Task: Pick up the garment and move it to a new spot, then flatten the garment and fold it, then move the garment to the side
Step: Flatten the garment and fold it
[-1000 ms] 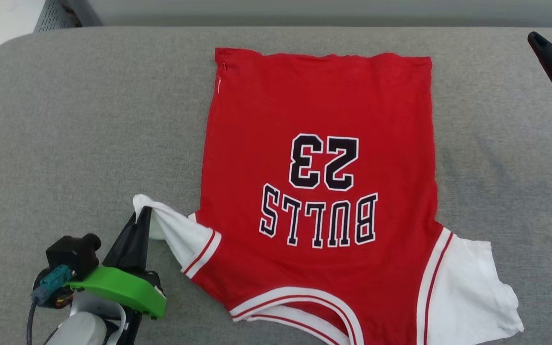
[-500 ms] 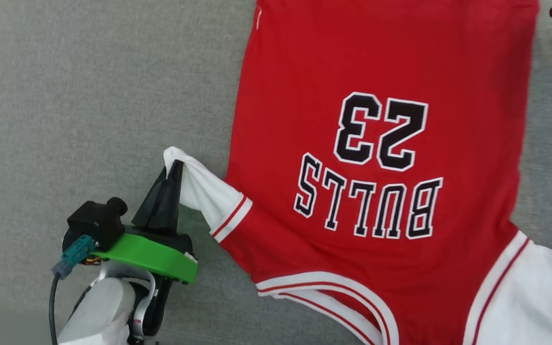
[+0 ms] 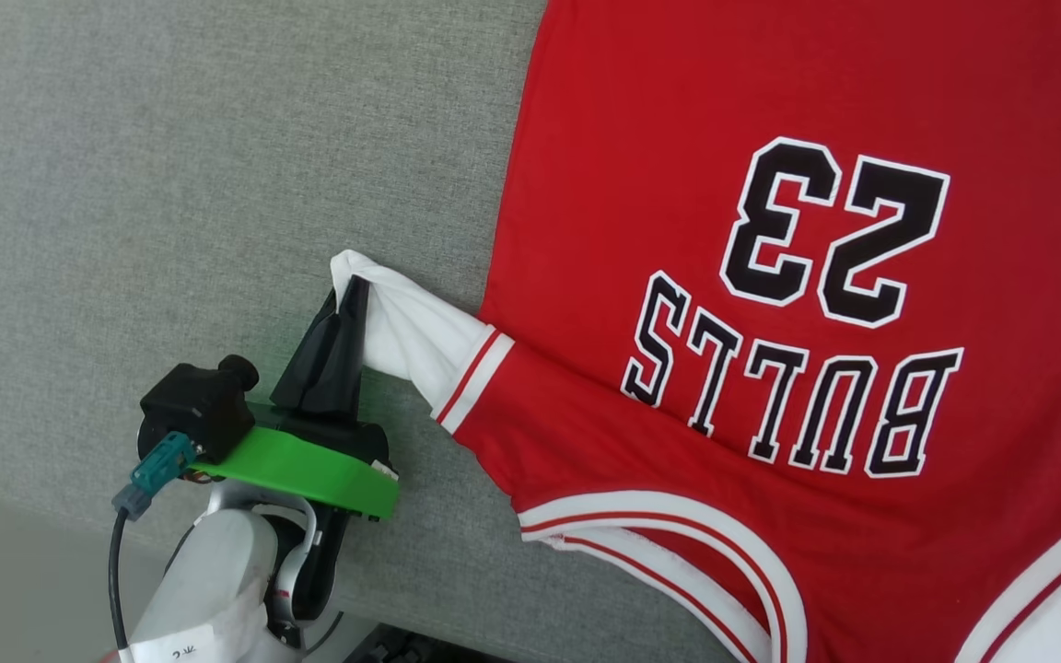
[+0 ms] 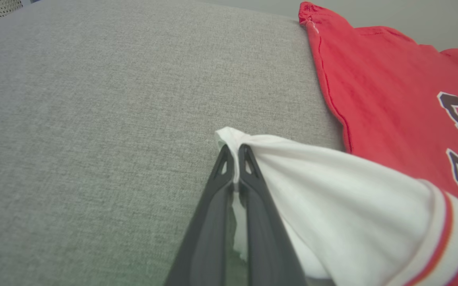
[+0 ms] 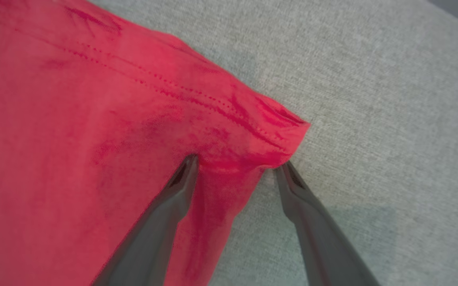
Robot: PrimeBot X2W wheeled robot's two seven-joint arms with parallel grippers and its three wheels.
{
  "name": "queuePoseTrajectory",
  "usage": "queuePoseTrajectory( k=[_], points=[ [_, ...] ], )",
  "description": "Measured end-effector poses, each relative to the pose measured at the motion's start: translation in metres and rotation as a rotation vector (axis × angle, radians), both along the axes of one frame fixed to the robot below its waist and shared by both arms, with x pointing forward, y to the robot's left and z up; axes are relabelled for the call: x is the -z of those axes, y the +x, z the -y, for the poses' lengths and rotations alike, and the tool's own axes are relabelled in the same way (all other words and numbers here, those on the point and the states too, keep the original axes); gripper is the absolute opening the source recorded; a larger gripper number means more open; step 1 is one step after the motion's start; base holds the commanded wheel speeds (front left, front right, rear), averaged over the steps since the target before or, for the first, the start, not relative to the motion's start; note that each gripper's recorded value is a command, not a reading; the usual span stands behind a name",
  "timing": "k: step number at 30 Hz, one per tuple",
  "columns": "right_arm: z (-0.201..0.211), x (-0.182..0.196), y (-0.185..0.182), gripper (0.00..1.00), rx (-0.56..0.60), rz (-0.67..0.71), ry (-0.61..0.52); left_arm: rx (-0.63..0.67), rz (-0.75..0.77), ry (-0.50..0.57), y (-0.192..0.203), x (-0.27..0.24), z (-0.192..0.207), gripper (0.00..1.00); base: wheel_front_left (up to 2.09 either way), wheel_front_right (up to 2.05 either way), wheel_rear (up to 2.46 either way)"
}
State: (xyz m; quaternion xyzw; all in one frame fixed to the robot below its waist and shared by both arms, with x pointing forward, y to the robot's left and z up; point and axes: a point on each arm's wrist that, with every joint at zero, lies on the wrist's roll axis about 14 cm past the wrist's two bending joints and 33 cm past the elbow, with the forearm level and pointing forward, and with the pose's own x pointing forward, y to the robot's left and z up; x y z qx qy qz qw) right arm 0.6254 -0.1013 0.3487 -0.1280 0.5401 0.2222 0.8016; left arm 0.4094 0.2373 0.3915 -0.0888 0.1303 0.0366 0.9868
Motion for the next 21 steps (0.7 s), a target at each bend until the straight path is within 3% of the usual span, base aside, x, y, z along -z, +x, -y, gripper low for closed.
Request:
queuePoseTrajectory(
  k=[1, 2, 11, 21],
  points=[
    [-0.001, 0.001, 0.001, 0.16, 0.0, -0.001, 0.005, -0.002, -0.004, 0.004, -0.001, 0.001, -0.001, 0.0, 0.0, 0.0, 0.0],
    [-0.002, 0.001, 0.002, 0.0, 0.0, 0.001, 0.012, -0.006, -0.006, 0.008, -0.002, 0.002, -0.003, 0.0, 0.0, 0.0, 0.0],
    [-0.008, -0.027, 0.007, 0.0, 0.013, 0.105, 0.088, -0.012, 0.024, 0.015, -0.002, -0.007, -0.006, 0.0, 0.0, 0.0, 0.0],
    [0.004, -0.078, -0.025, 0.0, -0.031, 0.239, 0.138, -0.024, 0.053, -0.001, -0.024, -0.023, -0.006, 0.0, 0.0, 0.0, 0.0]
  ],
)
